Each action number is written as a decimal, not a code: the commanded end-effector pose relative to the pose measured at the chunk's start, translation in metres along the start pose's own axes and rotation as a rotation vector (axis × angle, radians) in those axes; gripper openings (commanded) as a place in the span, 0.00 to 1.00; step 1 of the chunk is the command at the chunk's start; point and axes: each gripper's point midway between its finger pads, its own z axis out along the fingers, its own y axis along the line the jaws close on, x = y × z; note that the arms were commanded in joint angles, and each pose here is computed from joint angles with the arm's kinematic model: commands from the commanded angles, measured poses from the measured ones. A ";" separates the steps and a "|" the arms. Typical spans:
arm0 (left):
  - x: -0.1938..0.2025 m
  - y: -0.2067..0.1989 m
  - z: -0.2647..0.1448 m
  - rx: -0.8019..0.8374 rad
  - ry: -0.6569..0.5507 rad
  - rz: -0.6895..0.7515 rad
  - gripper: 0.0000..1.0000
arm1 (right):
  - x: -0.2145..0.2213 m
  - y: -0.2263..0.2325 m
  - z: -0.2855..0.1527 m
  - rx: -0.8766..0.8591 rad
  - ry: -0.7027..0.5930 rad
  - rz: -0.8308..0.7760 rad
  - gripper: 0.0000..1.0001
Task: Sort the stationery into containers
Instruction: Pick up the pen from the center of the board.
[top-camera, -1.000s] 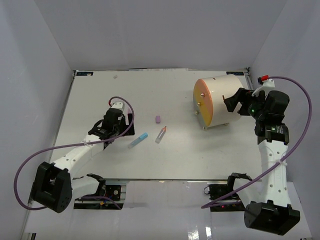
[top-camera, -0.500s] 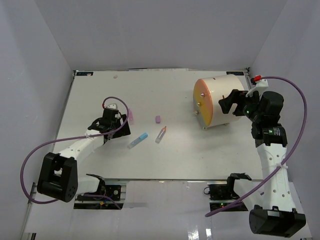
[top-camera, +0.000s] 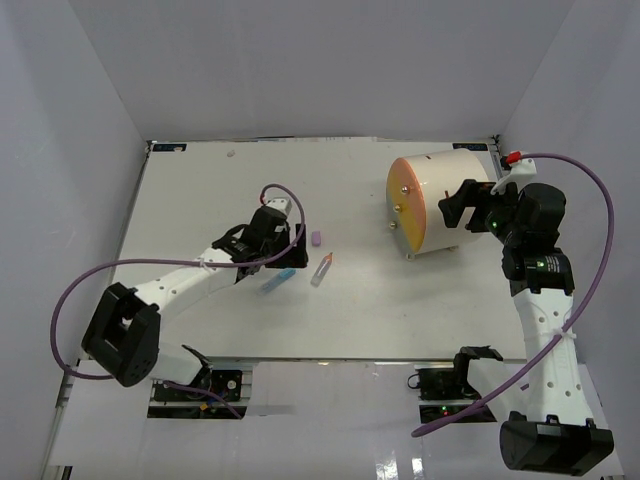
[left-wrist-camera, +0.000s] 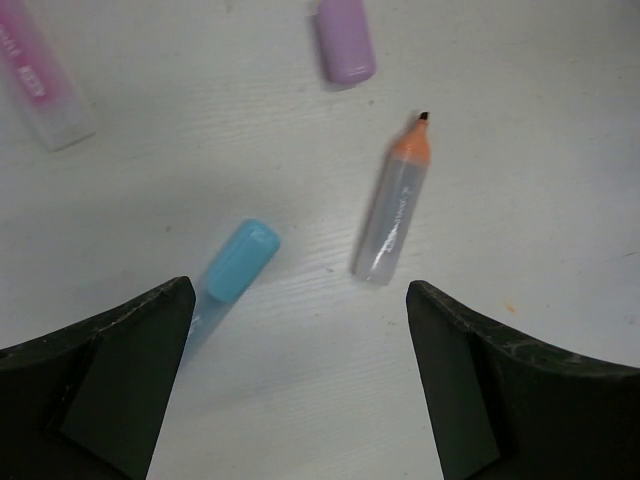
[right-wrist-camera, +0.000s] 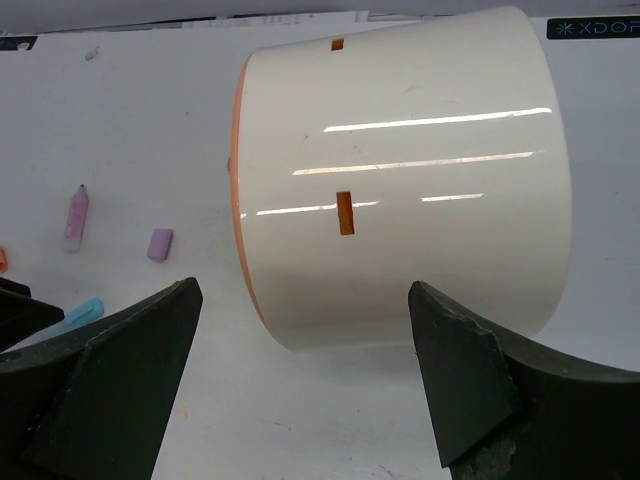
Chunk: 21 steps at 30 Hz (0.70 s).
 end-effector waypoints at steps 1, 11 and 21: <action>-0.012 -0.029 0.008 0.018 -0.017 0.008 0.98 | -0.004 0.001 -0.004 0.011 -0.026 -0.028 0.90; 0.015 -0.081 0.055 -0.006 0.088 0.120 0.96 | -0.006 -0.001 -0.009 0.044 -0.043 -0.056 0.90; 0.046 -0.067 0.070 -0.088 0.169 0.139 0.84 | -0.005 0.001 -0.011 0.065 -0.046 -0.092 0.90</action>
